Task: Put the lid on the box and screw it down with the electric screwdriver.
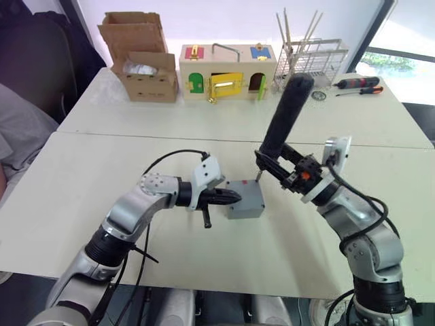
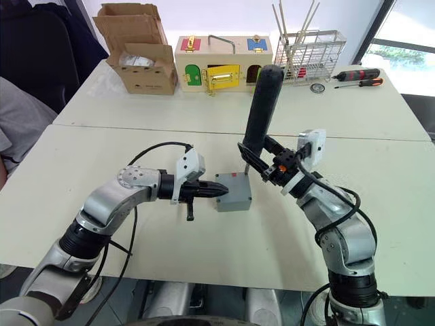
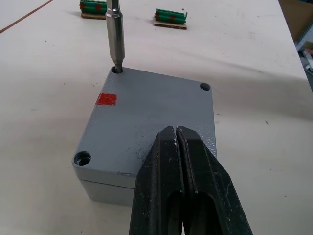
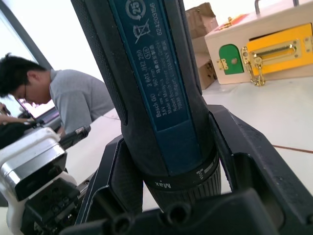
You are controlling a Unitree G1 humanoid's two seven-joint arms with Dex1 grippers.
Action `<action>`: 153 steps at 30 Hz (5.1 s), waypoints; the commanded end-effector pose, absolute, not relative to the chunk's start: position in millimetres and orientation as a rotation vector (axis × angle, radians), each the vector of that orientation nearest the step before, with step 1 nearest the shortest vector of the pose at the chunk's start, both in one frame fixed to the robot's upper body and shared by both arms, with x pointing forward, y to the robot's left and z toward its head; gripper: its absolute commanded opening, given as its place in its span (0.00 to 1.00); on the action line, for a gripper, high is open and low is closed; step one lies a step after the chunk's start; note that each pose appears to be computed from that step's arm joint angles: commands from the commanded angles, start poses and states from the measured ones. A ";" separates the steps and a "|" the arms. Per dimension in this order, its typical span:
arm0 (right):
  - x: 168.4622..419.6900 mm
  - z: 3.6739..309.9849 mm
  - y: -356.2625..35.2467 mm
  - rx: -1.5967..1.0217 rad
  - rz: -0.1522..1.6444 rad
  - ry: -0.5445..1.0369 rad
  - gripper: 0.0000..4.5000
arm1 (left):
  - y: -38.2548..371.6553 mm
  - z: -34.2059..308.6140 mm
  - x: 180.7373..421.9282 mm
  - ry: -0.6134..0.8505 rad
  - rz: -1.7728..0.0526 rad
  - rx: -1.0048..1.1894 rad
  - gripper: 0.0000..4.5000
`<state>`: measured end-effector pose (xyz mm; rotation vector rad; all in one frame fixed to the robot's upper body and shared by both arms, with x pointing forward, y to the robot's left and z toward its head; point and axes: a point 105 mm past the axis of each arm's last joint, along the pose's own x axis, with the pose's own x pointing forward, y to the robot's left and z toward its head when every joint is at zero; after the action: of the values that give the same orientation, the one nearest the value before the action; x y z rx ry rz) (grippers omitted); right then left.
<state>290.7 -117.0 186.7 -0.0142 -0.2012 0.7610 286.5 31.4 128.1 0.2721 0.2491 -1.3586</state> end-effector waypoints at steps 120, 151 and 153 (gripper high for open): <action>291.1 134.9 -399.4 0.095 -0.048 0.919 1.00 | 28.7 179.0 267.7 0.024 -1.280 0.270 0.00; 235.6 119.5 -117.7 -0.172 1.139 0.544 1.00 | 25.3 114.9 304.8 0.229 -1.266 0.279 0.00; 230.6 121.9 -113.1 -0.161 1.150 0.540 1.00 | 18.7 114.4 307.8 0.220 -1.282 0.289 0.00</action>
<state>242.3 -131.9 108.0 -0.1686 0.6059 1.0559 315.1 37.7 104.8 0.2729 0.2840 -1.1978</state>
